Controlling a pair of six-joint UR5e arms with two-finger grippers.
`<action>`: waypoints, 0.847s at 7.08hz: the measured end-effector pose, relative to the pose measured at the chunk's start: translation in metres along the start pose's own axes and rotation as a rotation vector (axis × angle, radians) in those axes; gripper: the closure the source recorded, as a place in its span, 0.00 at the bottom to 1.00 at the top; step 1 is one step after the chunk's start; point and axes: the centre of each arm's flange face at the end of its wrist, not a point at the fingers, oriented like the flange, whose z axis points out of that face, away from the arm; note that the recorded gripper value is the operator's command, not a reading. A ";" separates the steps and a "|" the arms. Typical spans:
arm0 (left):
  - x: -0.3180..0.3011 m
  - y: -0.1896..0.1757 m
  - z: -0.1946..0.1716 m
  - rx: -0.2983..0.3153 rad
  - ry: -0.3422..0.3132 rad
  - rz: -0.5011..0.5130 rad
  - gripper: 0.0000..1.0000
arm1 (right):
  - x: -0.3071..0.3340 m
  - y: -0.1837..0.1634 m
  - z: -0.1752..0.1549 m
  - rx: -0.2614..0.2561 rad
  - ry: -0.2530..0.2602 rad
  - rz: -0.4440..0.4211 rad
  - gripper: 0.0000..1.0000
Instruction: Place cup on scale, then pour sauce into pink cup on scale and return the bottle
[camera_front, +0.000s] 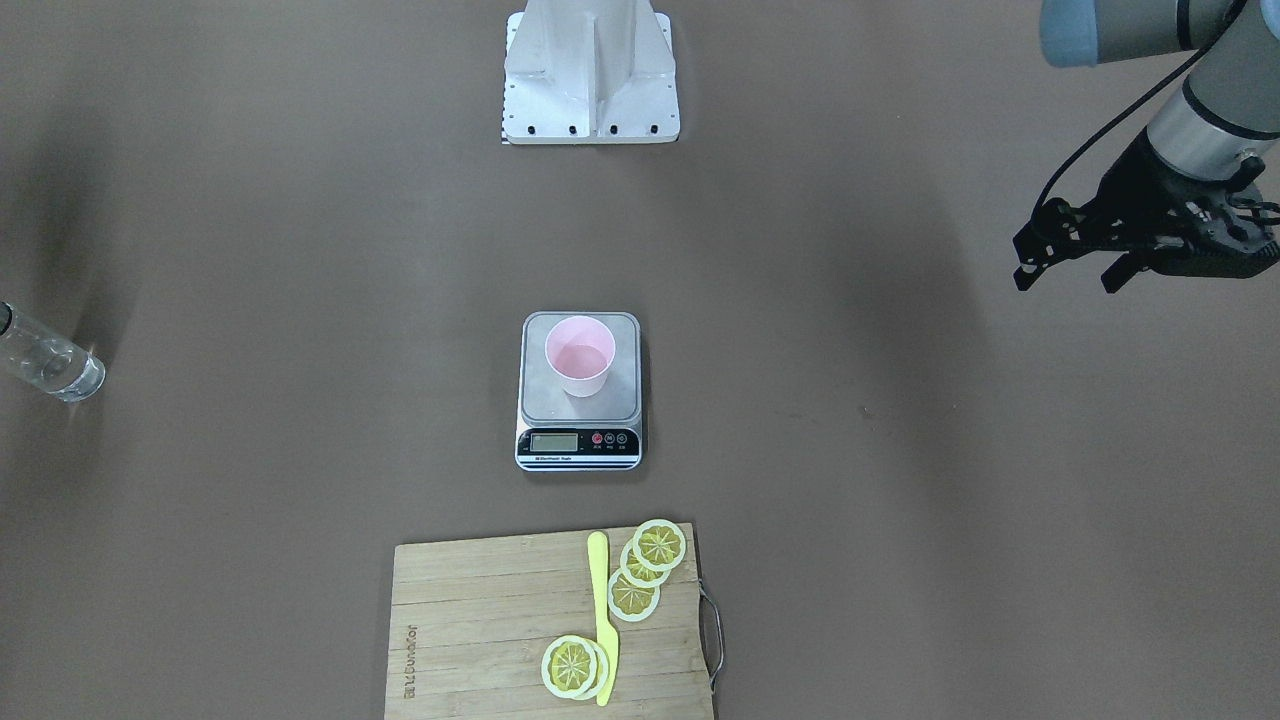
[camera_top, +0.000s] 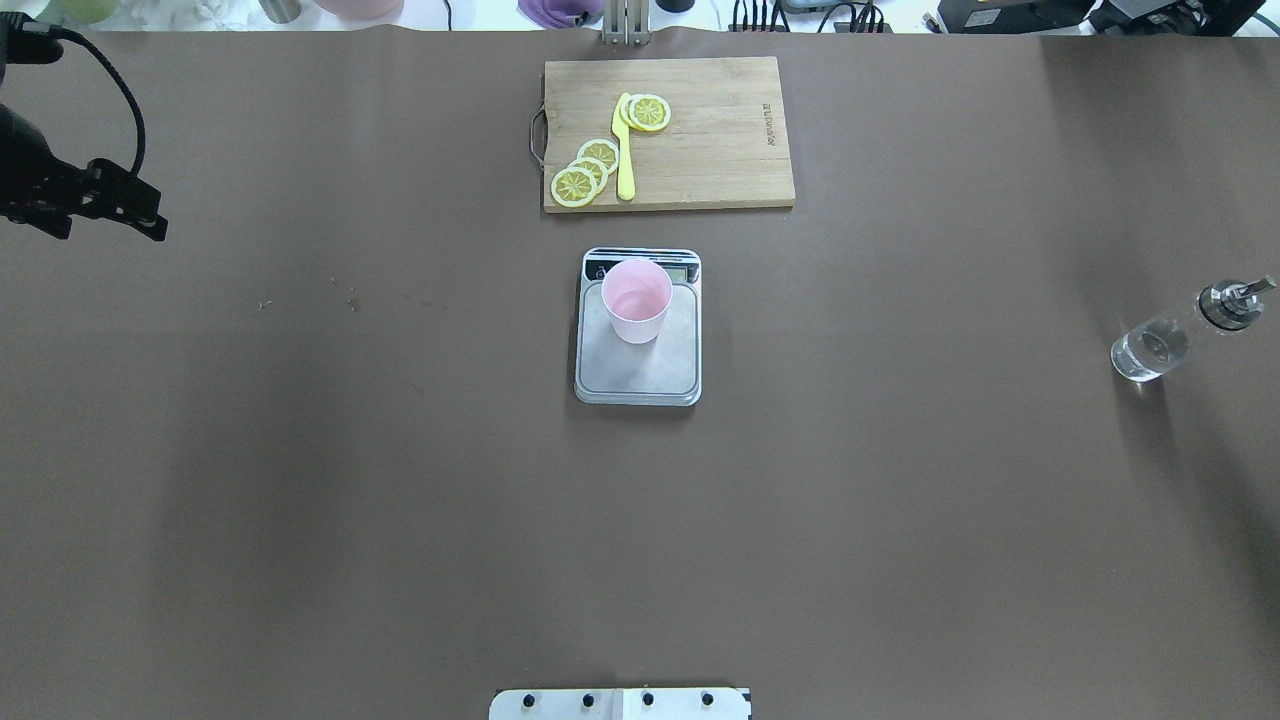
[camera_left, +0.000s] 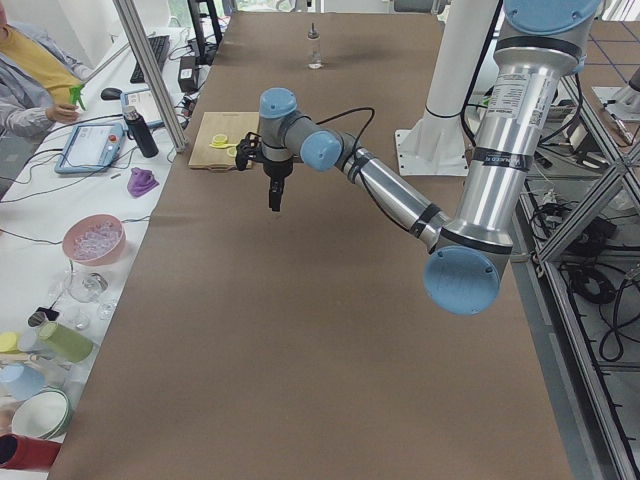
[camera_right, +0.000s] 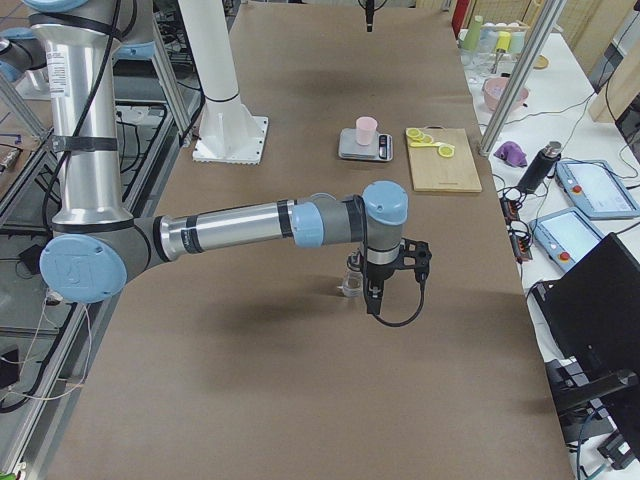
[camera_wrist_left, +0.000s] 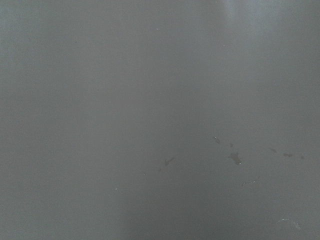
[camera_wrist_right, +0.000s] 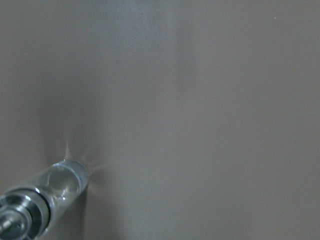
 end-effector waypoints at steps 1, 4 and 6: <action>-0.007 0.003 0.002 -0.006 -0.006 -0.008 0.03 | 0.010 0.012 -0.006 -0.024 0.011 -0.059 0.00; -0.030 0.011 0.004 -0.012 -0.019 -0.044 0.02 | 0.025 0.026 0.004 -0.063 0.005 -0.076 0.00; -0.069 0.007 0.000 -0.015 -0.030 -0.075 0.02 | 0.026 0.030 0.006 -0.061 -0.027 -0.067 0.00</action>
